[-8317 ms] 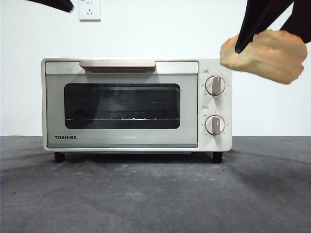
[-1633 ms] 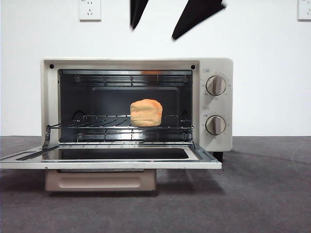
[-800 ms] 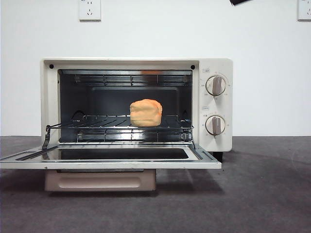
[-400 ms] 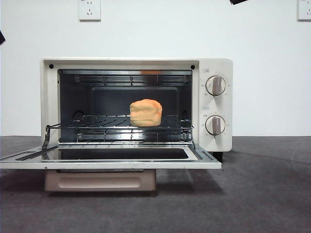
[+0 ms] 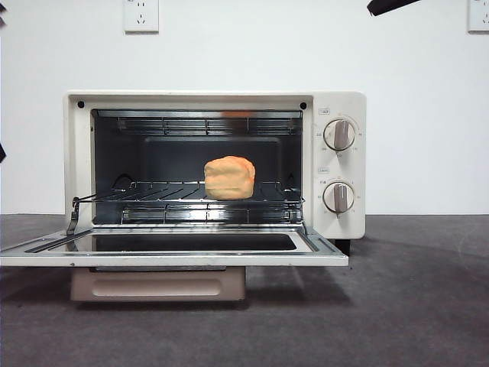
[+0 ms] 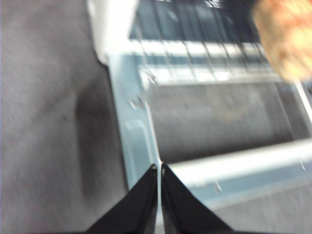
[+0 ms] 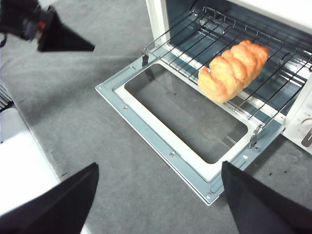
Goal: The left arm flap open the oven, the right arm pick bread and place it into oven, the left arm flap close the oven
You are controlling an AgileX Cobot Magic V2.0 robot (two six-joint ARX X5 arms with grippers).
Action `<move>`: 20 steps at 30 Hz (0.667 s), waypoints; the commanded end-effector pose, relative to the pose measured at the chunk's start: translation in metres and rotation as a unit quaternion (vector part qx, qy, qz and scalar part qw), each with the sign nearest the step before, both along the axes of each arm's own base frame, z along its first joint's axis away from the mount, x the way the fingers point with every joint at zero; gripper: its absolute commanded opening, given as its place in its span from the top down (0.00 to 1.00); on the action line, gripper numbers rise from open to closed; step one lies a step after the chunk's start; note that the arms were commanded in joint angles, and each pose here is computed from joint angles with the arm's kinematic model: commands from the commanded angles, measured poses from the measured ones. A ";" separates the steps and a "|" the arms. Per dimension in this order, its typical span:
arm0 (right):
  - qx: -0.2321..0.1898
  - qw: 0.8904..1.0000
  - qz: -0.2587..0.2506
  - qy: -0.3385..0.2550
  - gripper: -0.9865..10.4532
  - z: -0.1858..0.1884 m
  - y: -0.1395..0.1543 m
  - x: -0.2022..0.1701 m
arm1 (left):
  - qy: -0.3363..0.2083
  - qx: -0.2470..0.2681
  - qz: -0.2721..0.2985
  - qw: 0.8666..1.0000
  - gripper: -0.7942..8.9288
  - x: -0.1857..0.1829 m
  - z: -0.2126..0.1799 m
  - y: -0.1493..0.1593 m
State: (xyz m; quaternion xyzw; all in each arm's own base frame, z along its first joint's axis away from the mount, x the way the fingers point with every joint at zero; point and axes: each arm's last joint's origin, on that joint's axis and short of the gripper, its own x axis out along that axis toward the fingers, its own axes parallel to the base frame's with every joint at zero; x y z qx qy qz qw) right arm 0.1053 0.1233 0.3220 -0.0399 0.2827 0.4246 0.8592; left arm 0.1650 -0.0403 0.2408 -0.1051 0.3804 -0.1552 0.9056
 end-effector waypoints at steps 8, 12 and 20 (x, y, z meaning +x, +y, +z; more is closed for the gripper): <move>-0.004 1.000 0.009 -0.002 0.56 0.002 0.001 -0.001 | 0.060 -0.040 0.017 0.997 0.90 0.042 -0.032 0.017; -0.004 1.000 0.009 -0.001 0.56 0.002 0.001 -0.001 | 0.089 -0.051 0.013 0.995 0.90 0.055 -0.048 0.023; -0.004 1.000 0.009 -0.002 0.56 0.002 0.001 -0.001 | 0.139 -0.040 -0.001 0.990 0.90 0.069 -0.079 0.025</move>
